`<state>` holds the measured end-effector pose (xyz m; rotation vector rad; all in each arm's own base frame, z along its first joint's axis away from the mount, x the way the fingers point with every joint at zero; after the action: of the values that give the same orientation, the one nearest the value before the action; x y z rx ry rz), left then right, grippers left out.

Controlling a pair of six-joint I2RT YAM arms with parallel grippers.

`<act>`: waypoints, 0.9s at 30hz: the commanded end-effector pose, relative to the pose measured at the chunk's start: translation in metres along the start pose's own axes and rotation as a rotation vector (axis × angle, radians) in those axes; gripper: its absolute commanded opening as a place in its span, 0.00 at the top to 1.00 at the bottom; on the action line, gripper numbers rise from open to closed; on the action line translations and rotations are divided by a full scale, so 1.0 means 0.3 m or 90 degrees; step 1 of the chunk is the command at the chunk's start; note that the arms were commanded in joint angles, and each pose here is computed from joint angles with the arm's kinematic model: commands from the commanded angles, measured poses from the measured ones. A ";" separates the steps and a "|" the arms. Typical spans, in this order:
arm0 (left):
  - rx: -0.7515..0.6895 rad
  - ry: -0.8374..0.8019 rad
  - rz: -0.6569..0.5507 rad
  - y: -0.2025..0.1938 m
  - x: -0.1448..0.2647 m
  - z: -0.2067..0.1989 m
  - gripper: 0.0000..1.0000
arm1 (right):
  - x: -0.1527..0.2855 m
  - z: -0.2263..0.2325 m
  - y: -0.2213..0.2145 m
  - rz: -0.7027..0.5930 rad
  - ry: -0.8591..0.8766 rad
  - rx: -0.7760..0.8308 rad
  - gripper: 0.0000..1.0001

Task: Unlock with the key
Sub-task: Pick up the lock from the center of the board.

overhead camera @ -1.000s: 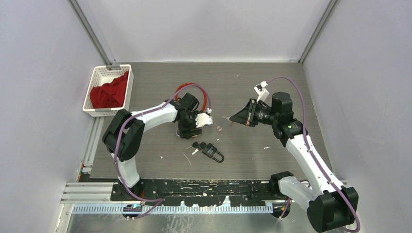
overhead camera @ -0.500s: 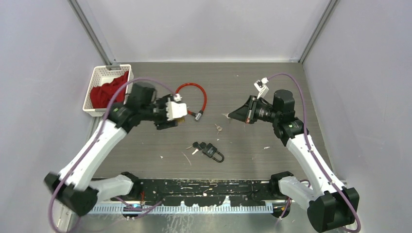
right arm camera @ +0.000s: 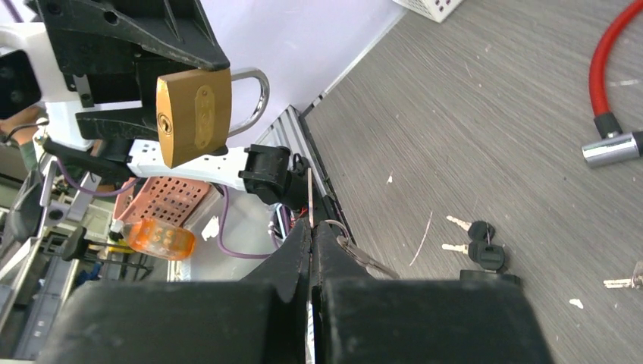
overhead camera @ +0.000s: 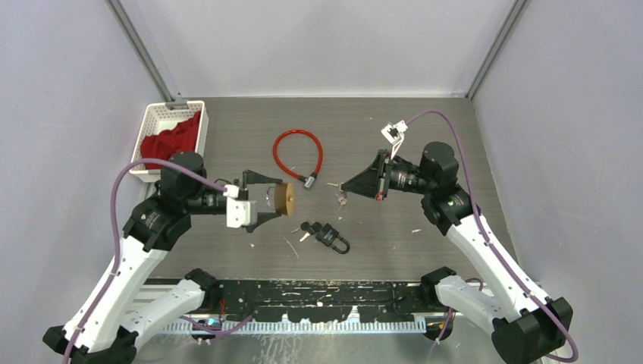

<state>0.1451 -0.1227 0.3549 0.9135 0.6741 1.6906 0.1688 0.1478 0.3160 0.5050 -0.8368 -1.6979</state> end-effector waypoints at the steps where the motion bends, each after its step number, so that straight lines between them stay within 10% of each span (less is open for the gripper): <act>1: -0.185 0.006 -0.155 0.163 0.040 0.028 1.00 | 0.025 0.074 0.034 -0.028 0.070 0.089 0.99; 20: -0.338 -0.006 -0.125 0.122 0.041 0.005 1.00 | 0.016 0.126 0.074 -0.051 0.059 0.127 0.99; 27: 0.058 -0.097 0.009 0.009 -0.008 -0.012 1.00 | 0.005 0.105 0.081 -0.054 -0.011 0.220 0.99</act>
<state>0.1342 -0.1228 0.3508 0.8197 0.4398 1.5987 0.1590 0.1520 0.3355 0.6508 -0.9513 -1.6522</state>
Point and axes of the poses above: each gripper's point midway between its finger pads, its own x axis back along the fingers, its own z axis along the line the jaws close on, y = z × x, the point moved 10 cm from there along x, back along the fingers, and after that the axes turned 1 degree about x, right-handed, at the moved point
